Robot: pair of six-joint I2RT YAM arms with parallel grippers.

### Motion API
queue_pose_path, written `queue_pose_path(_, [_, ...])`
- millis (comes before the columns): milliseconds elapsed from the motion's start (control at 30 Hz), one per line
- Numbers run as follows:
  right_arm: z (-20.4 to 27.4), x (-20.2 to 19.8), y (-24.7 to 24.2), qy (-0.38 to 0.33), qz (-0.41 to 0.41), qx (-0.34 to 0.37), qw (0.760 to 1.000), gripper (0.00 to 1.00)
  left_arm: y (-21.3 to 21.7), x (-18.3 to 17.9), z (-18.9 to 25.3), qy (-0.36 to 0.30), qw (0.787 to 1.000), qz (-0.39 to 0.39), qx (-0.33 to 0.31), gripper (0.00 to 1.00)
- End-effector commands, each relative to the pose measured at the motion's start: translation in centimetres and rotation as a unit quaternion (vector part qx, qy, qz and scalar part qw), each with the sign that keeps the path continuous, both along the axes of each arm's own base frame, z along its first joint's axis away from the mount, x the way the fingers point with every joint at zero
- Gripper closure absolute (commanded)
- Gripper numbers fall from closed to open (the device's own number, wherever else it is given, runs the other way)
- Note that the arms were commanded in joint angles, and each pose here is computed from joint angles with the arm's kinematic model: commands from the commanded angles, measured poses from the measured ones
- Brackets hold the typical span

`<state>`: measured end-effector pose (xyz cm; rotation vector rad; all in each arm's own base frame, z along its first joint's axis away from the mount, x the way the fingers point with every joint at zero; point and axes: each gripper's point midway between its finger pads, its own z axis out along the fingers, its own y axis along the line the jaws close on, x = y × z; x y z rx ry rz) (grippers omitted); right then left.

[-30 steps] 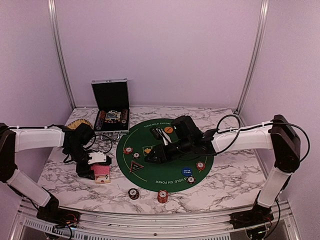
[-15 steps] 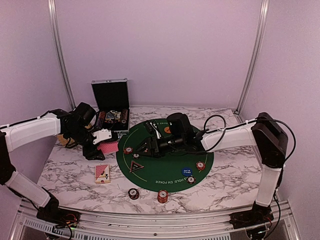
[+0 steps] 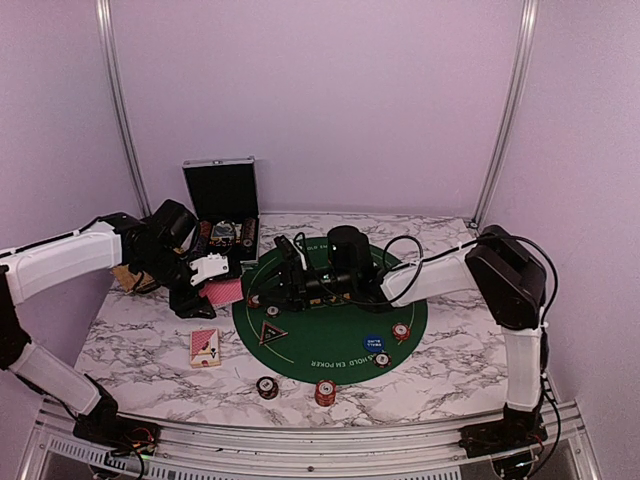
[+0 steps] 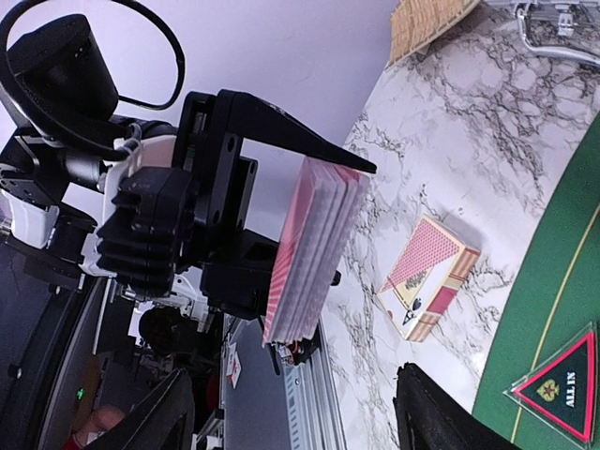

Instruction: Distribute texas hold em gaming equipment

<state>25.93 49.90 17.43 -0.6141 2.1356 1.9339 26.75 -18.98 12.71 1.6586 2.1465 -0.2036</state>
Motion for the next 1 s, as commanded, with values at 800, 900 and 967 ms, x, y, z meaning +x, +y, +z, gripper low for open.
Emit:
queue_pose_path(800, [1.2, 0.3, 5.5, 0.031, 0.045, 0.062, 0.997, 0.40, -1.9, 0.1, 1.0, 0.000, 1.000, -0.017, -0.011, 0.87])
queue_pose_path(900, [1.0, 0.3, 5.8, 0.035, 0.048, 0.063, 0.996, 0.46, -2.0, -0.1, 0.9, -0.001, 1.000, -0.022, -0.008, 0.87])
queue_pose_path(967, [0.9, 0.2, 5.9, 0.038, 0.049, 0.063, 0.996, 0.52, -2.0, 0.0, 0.9, -0.002, 1.000, -0.023, -0.008, 0.87])
